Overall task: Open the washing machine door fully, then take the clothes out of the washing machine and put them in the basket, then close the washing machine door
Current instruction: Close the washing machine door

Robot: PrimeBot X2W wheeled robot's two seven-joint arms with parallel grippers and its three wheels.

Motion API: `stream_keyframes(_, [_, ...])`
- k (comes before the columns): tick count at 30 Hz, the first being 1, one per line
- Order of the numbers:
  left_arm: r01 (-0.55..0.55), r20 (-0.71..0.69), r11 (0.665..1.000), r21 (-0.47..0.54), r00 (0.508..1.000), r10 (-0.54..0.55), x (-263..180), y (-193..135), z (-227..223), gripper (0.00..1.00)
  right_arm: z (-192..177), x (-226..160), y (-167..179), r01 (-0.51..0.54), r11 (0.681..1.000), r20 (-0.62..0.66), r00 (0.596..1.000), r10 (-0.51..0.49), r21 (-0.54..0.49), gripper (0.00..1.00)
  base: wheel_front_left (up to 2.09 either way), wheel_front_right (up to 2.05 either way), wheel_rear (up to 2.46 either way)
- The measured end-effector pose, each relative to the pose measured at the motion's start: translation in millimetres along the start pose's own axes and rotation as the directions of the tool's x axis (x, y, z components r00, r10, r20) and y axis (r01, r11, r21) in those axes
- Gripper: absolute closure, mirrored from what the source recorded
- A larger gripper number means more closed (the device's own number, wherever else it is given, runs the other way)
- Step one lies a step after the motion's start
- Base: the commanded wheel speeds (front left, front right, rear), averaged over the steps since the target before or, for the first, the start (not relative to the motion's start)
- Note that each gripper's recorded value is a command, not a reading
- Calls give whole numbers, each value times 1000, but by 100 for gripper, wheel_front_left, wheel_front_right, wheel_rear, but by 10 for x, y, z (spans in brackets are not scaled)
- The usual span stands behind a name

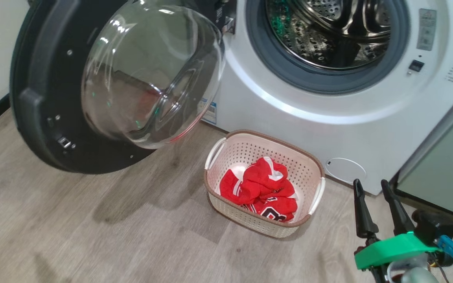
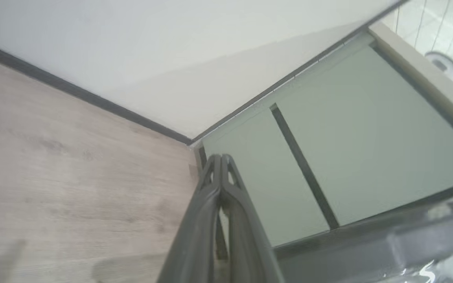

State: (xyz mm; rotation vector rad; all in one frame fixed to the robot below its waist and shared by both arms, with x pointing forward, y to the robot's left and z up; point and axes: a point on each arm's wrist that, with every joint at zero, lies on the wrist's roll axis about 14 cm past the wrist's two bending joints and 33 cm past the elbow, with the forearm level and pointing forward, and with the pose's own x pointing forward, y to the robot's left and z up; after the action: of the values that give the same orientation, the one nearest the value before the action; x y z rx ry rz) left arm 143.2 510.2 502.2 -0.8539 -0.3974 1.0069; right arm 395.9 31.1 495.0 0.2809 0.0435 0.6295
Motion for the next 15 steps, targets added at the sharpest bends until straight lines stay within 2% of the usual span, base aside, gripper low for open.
stream_keyframes(4, [-43, -31, 975, -220, 999, 37, 264, -24, 219, 100, 26, -51, -94, 29, 1000, 9, 1000, -29, 1, 0, 0, 0, 0])
stream_keyframes(8, [-76, -94, 914, -398, 995, 42, 510, -223, 324, 100, 30, -102, -187, 59, 998, 12, 998, -59, 3, 0, 0, 0, 0])
stream_keyframes(12, [-99, -193, 868, -486, 981, 4, 681, -503, 267, 100, 16, -150, -283, 88, 996, 10, 996, -88, 8, 0, 0, 0, 0])
stream_keyframes(15, [-124, -283, 858, -498, 959, -26, 740, -661, 112, 100, 2, -182, -348, 106, 994, 7, 994, -106, 2, 0, 0, 0, 0])
